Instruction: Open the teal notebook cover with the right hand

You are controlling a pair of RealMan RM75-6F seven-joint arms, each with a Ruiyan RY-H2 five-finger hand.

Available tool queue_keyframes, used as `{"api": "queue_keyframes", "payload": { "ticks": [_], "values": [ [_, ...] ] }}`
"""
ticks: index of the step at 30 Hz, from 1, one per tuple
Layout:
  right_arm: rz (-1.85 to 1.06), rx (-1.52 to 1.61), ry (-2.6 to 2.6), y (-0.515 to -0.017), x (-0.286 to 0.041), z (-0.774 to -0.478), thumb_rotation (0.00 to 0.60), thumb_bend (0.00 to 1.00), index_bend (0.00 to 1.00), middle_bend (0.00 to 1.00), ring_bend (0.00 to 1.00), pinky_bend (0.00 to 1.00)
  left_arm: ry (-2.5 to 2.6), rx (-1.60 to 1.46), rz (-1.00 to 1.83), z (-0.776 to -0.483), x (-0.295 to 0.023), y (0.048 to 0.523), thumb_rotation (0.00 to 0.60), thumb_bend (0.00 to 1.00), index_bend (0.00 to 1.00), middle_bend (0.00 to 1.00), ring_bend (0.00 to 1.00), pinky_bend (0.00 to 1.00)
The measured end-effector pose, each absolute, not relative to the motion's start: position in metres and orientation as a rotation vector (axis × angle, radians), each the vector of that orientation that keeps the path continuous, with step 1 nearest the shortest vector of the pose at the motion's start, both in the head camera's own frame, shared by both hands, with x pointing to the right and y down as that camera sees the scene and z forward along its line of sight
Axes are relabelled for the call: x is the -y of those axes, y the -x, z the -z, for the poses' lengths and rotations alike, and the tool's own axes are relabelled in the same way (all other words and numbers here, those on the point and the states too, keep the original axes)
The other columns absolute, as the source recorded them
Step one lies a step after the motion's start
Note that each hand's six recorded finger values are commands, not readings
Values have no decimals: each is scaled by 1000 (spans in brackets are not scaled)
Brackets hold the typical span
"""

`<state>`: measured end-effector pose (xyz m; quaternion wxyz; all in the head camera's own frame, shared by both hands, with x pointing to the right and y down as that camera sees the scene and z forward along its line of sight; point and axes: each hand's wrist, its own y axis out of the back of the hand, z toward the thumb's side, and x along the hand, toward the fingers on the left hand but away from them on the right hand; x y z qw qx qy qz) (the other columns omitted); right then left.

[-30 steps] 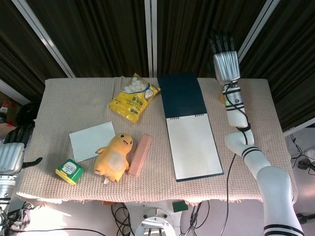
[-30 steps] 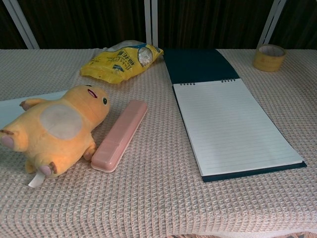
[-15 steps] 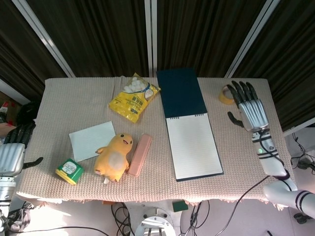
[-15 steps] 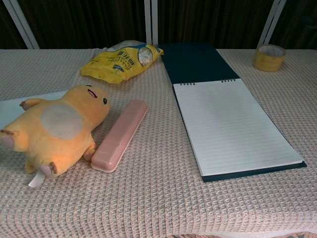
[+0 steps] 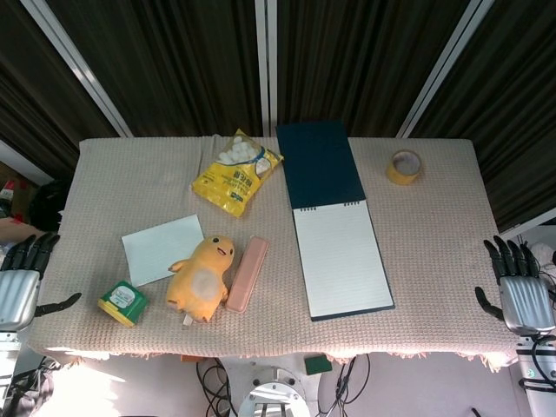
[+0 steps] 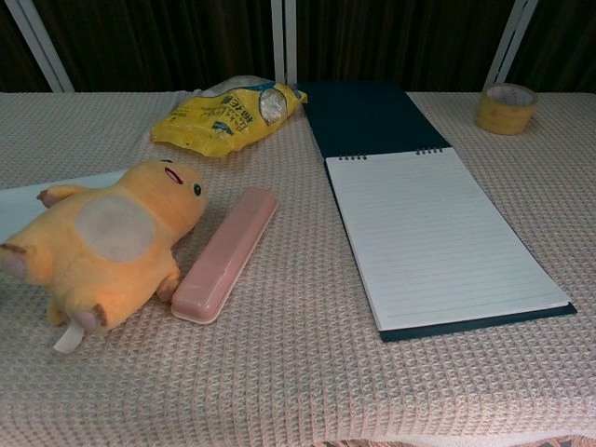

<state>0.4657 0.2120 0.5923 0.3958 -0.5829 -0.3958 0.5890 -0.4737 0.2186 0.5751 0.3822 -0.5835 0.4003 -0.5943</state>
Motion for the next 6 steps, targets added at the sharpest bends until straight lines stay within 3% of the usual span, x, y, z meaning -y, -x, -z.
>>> {"api": "queue_keyframes", "payload": {
  "ticks": [6],
  "values": [
    [-1439,1009,1456,-460,-210,-590,600,325,0,0,0,0,1466,-1020,1509,-569,-220,474,453,7,86,63,29,109]
  ]
}}
